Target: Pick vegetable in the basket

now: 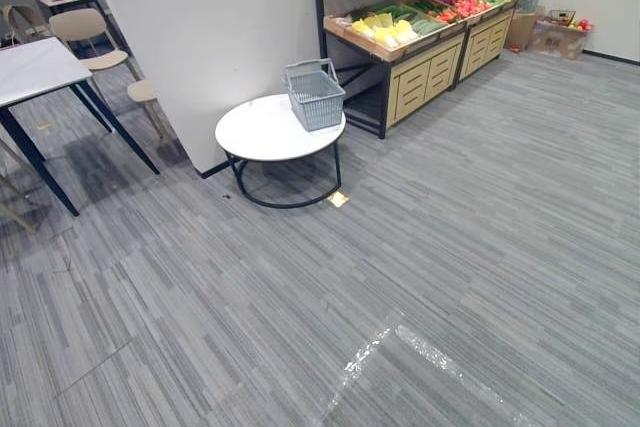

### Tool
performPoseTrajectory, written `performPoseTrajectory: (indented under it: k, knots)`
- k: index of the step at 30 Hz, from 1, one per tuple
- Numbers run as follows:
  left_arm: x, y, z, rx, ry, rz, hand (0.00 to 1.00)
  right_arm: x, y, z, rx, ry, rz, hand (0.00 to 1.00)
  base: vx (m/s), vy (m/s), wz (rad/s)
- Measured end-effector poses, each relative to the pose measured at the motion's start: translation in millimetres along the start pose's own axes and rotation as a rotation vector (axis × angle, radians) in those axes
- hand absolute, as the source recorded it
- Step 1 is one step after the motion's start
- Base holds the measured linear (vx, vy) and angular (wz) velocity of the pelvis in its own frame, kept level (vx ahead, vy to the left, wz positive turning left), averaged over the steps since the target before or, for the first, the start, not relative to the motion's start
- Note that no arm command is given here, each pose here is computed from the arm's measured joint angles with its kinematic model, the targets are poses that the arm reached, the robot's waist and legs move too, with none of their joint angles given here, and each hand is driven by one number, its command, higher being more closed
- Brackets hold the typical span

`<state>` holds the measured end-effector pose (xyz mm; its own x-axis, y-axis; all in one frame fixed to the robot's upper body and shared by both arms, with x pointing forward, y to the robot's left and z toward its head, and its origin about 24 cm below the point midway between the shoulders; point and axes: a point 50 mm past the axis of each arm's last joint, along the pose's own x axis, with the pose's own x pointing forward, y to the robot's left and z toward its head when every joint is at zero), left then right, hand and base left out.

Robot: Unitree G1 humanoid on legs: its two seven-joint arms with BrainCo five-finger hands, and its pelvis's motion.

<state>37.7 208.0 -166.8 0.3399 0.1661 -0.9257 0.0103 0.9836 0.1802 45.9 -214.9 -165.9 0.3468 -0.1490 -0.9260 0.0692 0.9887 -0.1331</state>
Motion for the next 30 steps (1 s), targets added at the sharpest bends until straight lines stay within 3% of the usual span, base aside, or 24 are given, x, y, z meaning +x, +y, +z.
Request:
performPoseTrajectory:
  k: [2,12,30]
  knots:
    - [0.7,-0.5,-2.1,-0.04,-0.003,0.023,0.0,-0.3,-2.5,-7.9,0.123,0.016,-0.022,0.0,0.05,0.015,-0.05]
    - [5.1,1.4,4.0,-0.088,0.0,0.048,0.0,-1.5,-2.9,-18.8,0.294,0.047,-0.053,0.0,0.12,0.024,-0.01]
    - [6.2,1.9,6.1,-0.123,0.002,0.034,0.0,0.4,-1.7,-13.0,0.39,0.025,-0.04,0.0,0.01,-0.011,-0.01]
